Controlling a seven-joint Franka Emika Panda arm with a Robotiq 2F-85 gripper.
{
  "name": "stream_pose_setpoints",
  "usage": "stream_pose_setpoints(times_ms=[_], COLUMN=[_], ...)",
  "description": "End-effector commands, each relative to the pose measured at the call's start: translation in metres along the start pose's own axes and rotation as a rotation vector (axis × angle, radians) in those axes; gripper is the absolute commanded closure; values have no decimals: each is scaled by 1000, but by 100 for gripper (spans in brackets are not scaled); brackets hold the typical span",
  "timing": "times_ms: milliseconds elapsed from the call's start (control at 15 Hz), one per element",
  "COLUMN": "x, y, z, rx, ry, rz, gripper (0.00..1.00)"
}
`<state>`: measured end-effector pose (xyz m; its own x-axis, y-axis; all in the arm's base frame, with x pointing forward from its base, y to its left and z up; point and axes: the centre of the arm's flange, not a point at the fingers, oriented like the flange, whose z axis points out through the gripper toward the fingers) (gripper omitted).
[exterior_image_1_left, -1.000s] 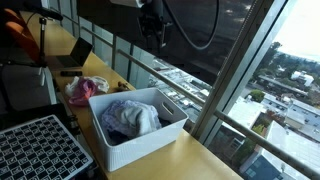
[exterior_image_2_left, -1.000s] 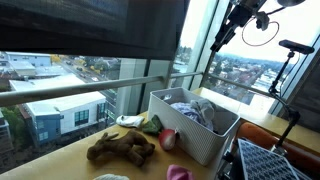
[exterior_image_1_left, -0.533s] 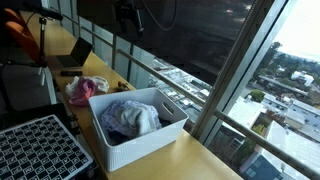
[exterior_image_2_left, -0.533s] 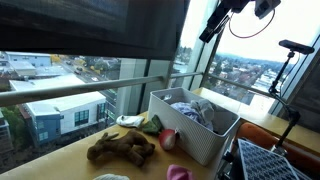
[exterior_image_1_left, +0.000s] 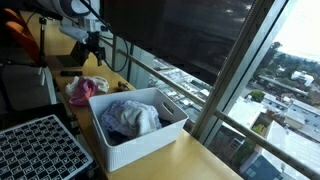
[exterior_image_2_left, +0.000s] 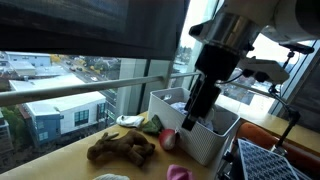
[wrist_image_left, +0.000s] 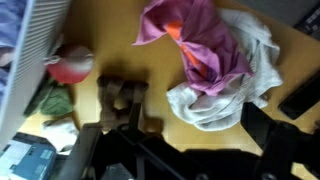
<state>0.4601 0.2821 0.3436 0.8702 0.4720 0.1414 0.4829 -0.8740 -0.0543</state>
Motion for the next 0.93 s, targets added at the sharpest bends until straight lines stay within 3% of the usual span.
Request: stream_pose_setpoints(times_ms=[0, 200, 400, 867], x=[13, 15, 13, 34], y=[-48, -87, -103, -62], z=[63, 106, 142, 197], rx=[107, 171, 221, 275], ry=[-28, -79, -127, -137], rz=[-95, -170, -235, -352], gripper=[0, 0, 0, 0])
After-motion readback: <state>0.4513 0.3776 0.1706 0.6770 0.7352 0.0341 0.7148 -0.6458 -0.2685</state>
